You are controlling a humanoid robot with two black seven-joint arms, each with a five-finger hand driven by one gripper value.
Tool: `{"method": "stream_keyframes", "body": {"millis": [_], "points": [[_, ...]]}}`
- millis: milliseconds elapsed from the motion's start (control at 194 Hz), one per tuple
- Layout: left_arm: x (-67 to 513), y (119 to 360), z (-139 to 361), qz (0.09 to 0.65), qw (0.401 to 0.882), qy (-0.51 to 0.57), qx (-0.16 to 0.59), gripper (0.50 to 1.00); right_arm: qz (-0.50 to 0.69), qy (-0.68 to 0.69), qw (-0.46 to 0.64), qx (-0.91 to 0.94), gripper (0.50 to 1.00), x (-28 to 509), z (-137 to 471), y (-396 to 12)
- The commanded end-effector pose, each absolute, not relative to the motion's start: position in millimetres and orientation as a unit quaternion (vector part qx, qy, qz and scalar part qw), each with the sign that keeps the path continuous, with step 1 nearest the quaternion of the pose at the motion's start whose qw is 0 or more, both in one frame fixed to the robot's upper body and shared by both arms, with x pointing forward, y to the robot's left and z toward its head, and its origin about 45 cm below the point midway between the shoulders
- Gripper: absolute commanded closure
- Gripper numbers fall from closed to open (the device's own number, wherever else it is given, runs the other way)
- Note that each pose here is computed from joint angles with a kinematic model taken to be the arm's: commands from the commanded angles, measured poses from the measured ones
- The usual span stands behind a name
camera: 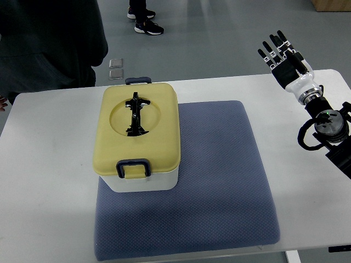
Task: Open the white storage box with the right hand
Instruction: 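Move the right hand from its raised pose toward the yellow lid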
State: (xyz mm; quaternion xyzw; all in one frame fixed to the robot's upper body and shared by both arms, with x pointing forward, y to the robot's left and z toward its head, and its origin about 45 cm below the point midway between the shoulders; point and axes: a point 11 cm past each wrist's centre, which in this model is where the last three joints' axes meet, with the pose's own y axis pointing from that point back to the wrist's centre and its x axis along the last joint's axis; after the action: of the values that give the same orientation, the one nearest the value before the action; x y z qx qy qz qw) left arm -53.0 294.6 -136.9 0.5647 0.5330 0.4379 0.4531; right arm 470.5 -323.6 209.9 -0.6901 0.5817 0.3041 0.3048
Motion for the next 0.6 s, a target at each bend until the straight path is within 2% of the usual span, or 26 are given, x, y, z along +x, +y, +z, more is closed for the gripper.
{"method": "stream_keyframes", "body": {"millis": [0, 360, 597], "points": [[-53, 294, -137, 0.437, 0.454, 0.534, 0.563, 0.5, 0.304, 0.582, 0.305, -0.69, 0.566, 471, 210, -324], [-53, 292, -137, 0.435, 0.455, 0.536, 0.562, 0.5, 0.289, 0.571, 0.302, -0.707, 0.566, 480, 228, -316], [-53, 292, -137, 0.434, 0.456, 0.536, 0.562, 0.5, 0.143, 0.56, 0.183, -0.795, 0.566, 509, 296, -293]]}}
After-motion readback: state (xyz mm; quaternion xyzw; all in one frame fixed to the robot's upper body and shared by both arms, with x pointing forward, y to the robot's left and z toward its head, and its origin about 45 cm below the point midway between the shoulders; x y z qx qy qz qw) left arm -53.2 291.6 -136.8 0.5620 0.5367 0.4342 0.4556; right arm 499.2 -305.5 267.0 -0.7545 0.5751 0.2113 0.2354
